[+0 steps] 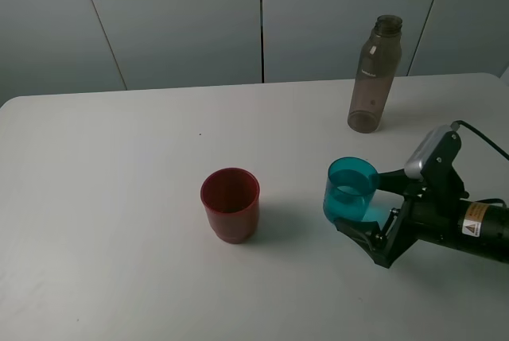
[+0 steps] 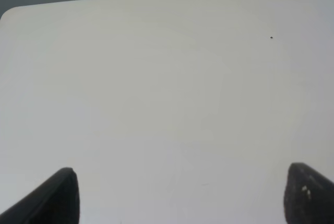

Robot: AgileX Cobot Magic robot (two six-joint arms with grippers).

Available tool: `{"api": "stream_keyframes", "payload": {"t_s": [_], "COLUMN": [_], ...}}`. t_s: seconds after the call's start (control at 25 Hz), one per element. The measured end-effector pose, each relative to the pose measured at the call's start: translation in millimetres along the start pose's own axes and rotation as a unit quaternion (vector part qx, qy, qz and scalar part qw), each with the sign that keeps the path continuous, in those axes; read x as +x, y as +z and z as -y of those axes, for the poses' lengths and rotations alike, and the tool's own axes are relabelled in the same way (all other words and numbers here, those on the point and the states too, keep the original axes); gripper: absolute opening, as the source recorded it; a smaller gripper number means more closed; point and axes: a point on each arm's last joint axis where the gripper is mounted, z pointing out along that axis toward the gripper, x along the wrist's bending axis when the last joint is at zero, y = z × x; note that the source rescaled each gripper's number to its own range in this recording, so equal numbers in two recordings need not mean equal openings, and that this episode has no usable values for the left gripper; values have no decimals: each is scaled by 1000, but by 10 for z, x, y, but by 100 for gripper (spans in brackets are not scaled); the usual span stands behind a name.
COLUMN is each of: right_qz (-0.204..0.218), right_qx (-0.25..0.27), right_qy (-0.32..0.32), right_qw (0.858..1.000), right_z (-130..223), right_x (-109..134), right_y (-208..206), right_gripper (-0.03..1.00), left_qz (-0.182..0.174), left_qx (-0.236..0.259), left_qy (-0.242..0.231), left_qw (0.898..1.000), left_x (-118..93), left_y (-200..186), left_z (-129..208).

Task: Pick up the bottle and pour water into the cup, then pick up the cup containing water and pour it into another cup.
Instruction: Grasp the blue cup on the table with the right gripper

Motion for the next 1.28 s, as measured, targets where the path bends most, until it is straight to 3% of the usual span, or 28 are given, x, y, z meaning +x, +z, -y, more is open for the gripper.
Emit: {"api": "stream_keyframes", "payload": {"t_s": [0.6, 1.28], "right_qz": [-40, -52], "right_qx": [-32, -39], "right_qy": [-3, -16], "right_qw": [999, 998], "right_z": [-45, -99], "right_x": [-186, -149], "right_y": [294, 383], "right_gripper": [100, 100], "left_qz": [0, 0], "left_qx": [0, 0], "left_qy": [0, 0], "left_qw": [1000, 1000], "left_x": [0, 0], "left_y": [0, 0], "left_z": [0, 0]}}
